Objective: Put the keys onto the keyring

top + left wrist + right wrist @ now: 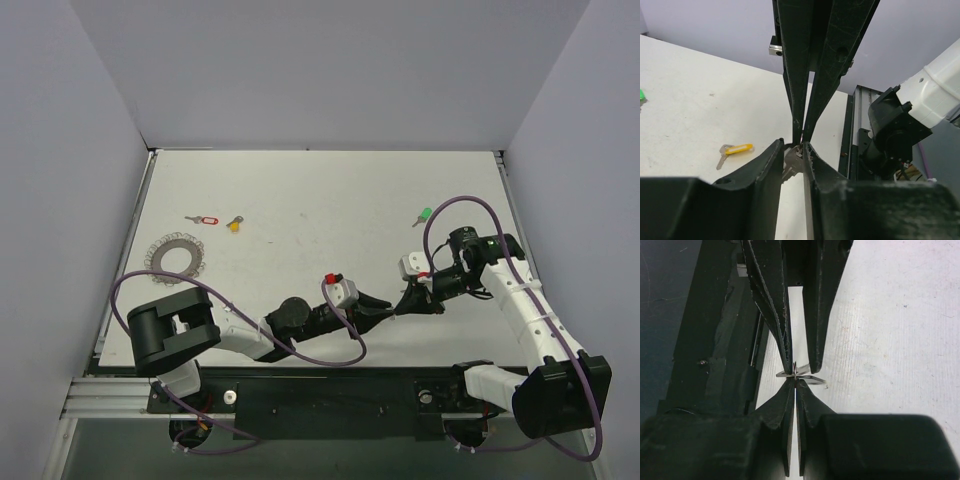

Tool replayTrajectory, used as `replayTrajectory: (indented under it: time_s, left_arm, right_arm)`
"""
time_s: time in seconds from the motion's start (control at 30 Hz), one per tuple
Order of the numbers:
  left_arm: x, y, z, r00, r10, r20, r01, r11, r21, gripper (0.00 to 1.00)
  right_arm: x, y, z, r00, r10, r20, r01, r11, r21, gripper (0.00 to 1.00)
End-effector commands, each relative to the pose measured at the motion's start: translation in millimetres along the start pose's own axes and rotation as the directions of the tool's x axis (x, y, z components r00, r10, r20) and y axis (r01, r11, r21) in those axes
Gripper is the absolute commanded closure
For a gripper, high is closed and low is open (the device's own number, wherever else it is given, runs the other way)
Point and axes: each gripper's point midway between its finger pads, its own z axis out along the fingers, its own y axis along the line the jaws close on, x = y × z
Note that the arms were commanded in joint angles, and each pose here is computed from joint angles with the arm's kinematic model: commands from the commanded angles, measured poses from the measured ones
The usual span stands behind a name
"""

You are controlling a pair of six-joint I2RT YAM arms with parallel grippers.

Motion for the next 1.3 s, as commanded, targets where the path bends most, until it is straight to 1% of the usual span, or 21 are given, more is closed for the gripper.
replayTrajectory:
  time_s: [0.0, 0.07, 0.23, 0.27, 0.3, 0.33, 0.37, 0.43, 0.47, 0.5, 0.57, 0.6, 0.67, 0.77, 0.87, 0.93, 0.97, 1.07, 1.1, 1.2, 1.27]
  left_arm:
    - [-30.5, -2.0, 5.2, 0.995, -0.005, 0.102, 0.005, 1.000, -0.001, 0.64]
    - [-32.4, -0.9, 3.7, 0.995, -0.006, 0.097, 0.007, 1.000, -0.011, 0.57]
    - [-33.8, 6.2, -4.2, 0.997, 0.017, 0.069, -0.012, 0.998, -0.060, 0.46]
    - [-37.8, 6.7, -6.1, 0.997, 0.020, 0.070, -0.015, 0.998, -0.068, 0.38]
    - [-30.9, 13.7, -8.8, 0.999, 0.021, 0.032, -0.018, 0.994, -0.107, 0.32]
    - [-27.7, 17.0, -11.0, 1.000, 0.017, -0.009, -0.018, 0.992, -0.127, 0.29]
    - [-29.9, 18.1, -12.1, 1.000, 0.012, -0.020, -0.014, 0.991, -0.135, 0.24]
    - [-26.4, 19.7, -15.7, 0.996, -0.009, -0.088, -0.004, 0.990, -0.142, 0.18]
    - [-26.8, 22.5, -17.3, 0.992, -0.019, -0.121, 0.000, 0.989, -0.151, 0.17]
    - [-25.0, 17.8, -17.9, 0.988, -0.025, -0.151, 0.007, 0.993, -0.116, 0.16]
    - [-25.7, 17.2, -18.7, 0.979, -0.027, -0.200, 0.008, 0.995, -0.097, 0.16]
    - [-18.6, 19.8, -22.9, 0.970, -0.016, -0.243, -0.008, 0.995, -0.099, 0.16]
    - [-17.0, 20.0, -24.5, 0.963, 0.019, -0.269, -0.043, 0.995, -0.085, 0.16]
    - [-18.8, 18.7, -22.8, 0.962, 0.069, -0.266, -0.089, 0.994, -0.065, 0.23]
    - [-16.7, 16.1, -16.4, 0.949, 0.140, -0.283, -0.155, 0.987, -0.032, 0.30]
    - [-13.2, 15.7, -11.1, 0.938, 0.176, -0.299, -0.192, 0.981, -0.023, 0.32]
    - [-12.8, 15.9, -7.9, 0.931, 0.209, -0.300, -0.224, 0.975, -0.016, 0.33]
    - [-14.9, 15.4, -1.3, 0.929, 0.248, -0.274, -0.261, 0.965, -0.011, 0.40]
    - [-18.7, 13.2, 2.4, 0.932, 0.268, -0.245, -0.277, 0.961, -0.005, 0.40]
    - [-17.7, 10.4, 7.4, 0.932, 0.296, -0.207, -0.300, 0.954, 0.017, 0.48]
    - [-14.7, 11.3, 12.2, 0.933, 0.299, -0.200, -0.301, 0.953, 0.018, 0.50]
  right_arm:
    - [-14.5, 7.6, -2.5, 0.999, 0.012, 0.031, -0.011, 1.000, -0.022, 1.00]
    - [-12.9, 6.8, -2.6, 1.000, 0.015, 0.023, -0.014, 1.000, -0.023, 1.00]
    - [-6.3, 5.8, -2.3, 1.000, 0.021, -0.015, -0.022, 0.999, -0.032, 1.00]
    - [-4.4, 6.0, -2.6, 0.999, 0.022, -0.030, -0.023, 0.999, -0.033, 1.00]
    - [-2.8, 3.9, -2.9, 0.999, 0.018, -0.041, -0.019, 0.999, -0.029, 1.00]
    - [-1.0, 4.3, -3.3, 0.998, 0.033, -0.056, -0.034, 0.999, -0.027, 1.00]
    - [0.9, 2.2, -3.6, 0.997, 0.047, -0.069, -0.049, 0.999, -0.020, 1.00]
    - [3.5, -1.4, -5.1, 0.994, 0.059, -0.095, -0.060, 0.998, -0.006, 1.00]
    - [6.5, -3.8, -5.6, 0.992, 0.059, -0.111, -0.059, 0.998, 0.001, 1.00]
    - [6.9, -4.3, -5.9, 0.990, 0.074, -0.117, -0.074, 0.997, 0.007, 1.00]
    - [10.6, -6.5, -6.5, 0.986, 0.089, -0.141, -0.087, 0.996, 0.016, 1.00]
    - [12.3, -7.8, -6.7, 0.984, 0.087, -0.154, -0.084, 0.996, 0.021, 1.00]
    - [16.2, -10.3, -6.6, 0.979, 0.101, -0.174, -0.097, 0.995, 0.030, 1.00]
    - [18.5, -11.6, -6.0, 0.974, 0.113, -0.196, -0.108, 0.994, 0.034, 1.00]
    - [20.2, -12.7, -5.2, 0.970, 0.122, -0.208, -0.117, 0.993, 0.033, 1.00]
    - [21.8, -12.9, -4.9, 0.968, 0.126, -0.216, -0.122, 0.992, 0.032, 1.00]
    - [22.2, -13.3, -4.2, 0.967, 0.130, -0.218, -0.126, 0.992, 0.029, 1.00]
    - [22.6, -13.1, -3.3, 0.967, 0.130, -0.220, -0.127, 0.992, 0.026, 1.00]
    - [22.5, -12.6, -2.8, 0.967, 0.131, -0.220, -0.129, 0.991, 0.023, 1.00]
    - [22.1, -12.3, -2.0, 0.966, 0.132, -0.221, -0.131, 0.991, 0.019, 1.00]
    - [21.4, -12.2, -1.7, 0.967, 0.132, -0.216, -0.131, 0.991, 0.017, 1.00]
